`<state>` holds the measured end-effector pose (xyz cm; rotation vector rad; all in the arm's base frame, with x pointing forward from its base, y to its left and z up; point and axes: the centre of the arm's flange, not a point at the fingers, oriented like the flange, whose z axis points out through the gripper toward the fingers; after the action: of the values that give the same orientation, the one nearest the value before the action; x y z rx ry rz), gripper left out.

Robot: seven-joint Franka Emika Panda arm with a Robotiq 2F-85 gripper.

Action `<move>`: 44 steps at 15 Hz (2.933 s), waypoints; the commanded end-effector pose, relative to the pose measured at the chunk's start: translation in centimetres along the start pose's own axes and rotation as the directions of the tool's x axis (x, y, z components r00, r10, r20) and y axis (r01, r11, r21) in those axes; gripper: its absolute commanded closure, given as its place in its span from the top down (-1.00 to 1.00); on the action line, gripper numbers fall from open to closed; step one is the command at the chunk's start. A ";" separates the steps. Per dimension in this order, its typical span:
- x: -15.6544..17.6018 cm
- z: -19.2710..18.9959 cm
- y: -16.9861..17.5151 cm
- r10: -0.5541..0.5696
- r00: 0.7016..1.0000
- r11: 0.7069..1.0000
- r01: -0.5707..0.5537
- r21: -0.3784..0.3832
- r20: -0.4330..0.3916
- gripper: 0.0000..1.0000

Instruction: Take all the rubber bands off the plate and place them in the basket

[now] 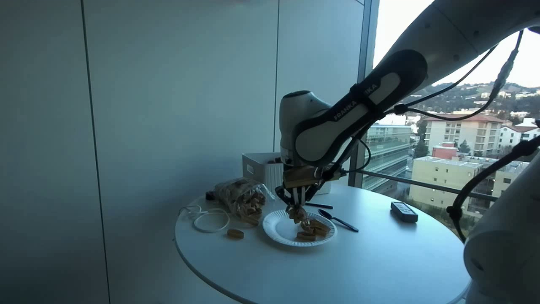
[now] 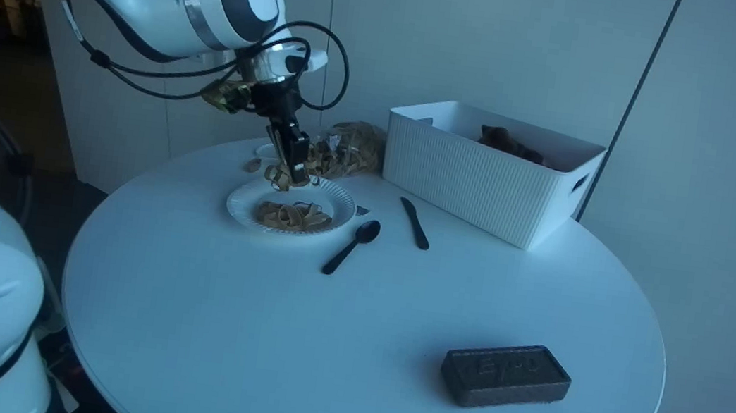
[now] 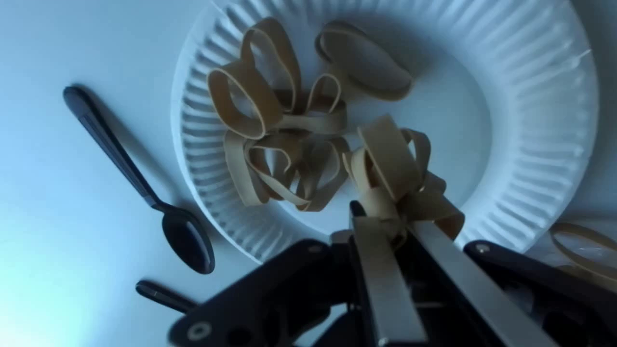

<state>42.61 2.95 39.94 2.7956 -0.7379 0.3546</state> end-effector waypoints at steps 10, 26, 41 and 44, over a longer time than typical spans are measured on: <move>-2.9 -1.1 -7.6 -0.336 0.937 0.939 0.341 0.046 -0.096 -0.87; 2.0 3.3 -9.7 -0.474 0.749 0.880 0.382 -0.283 -0.463 -0.87; 4.1 1.2 -13.5 -0.416 0.718 0.907 0.375 -0.193 -0.559 -0.19; 4.2 0.9 -13.1 -0.388 0.753 0.919 0.358 -0.164 -0.531 0.22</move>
<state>52.33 11.67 37.51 2.4564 0.0129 0.9886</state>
